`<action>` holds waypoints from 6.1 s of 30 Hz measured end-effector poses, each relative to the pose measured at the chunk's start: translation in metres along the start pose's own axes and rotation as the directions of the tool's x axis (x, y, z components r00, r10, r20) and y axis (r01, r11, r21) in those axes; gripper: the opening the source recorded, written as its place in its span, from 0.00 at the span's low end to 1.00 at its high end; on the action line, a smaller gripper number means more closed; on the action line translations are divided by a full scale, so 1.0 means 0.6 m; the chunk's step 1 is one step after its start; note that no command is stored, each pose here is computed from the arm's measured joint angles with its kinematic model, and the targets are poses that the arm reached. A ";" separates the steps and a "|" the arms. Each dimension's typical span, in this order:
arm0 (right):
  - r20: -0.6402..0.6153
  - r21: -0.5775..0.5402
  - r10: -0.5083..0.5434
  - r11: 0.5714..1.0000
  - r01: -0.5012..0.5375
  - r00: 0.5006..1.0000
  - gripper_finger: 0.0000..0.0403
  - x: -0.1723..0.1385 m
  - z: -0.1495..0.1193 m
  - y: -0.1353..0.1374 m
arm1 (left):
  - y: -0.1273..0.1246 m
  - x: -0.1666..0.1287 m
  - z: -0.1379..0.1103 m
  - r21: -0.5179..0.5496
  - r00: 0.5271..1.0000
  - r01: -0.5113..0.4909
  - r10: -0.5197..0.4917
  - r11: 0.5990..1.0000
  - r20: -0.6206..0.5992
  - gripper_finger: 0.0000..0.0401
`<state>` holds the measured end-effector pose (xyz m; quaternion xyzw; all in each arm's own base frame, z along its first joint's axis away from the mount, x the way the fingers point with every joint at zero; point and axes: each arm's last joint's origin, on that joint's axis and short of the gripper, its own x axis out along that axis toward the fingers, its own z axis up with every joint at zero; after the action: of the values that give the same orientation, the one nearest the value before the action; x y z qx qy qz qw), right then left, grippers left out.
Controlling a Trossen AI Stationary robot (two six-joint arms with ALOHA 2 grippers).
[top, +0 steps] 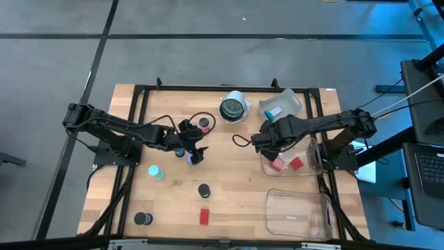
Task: Pick & Place Office items
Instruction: Put the red hourglass into the bottom transparent bin
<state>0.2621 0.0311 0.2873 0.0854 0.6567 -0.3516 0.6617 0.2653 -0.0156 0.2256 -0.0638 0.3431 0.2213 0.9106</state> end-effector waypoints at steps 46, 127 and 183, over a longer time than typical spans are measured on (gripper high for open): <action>0.095 -0.150 0.031 0.989 -0.016 0.995 0.66 -0.039 -0.020 0.019 | 0.157 0.052 0.028 -0.107 0.993 -0.099 0.092 0.989 -0.071 0.80; 0.106 -0.080 0.048 0.996 -0.040 0.993 0.66 -0.039 -0.018 0.021 | -0.186 0.185 0.076 0.289 0.977 0.210 -0.187 0.934 -0.106 0.57; 0.398 -0.687 0.738 0.634 -0.356 0.545 0.85 0.045 0.042 0.149 | -0.029 -0.181 0.035 0.053 0.998 -0.066 0.067 0.996 -0.009 0.66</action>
<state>0.3315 0.0731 0.2342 -0.0174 0.3874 0.0745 0.9187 0.2136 -0.0646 0.3120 -0.0293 0.3555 0.2420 0.9023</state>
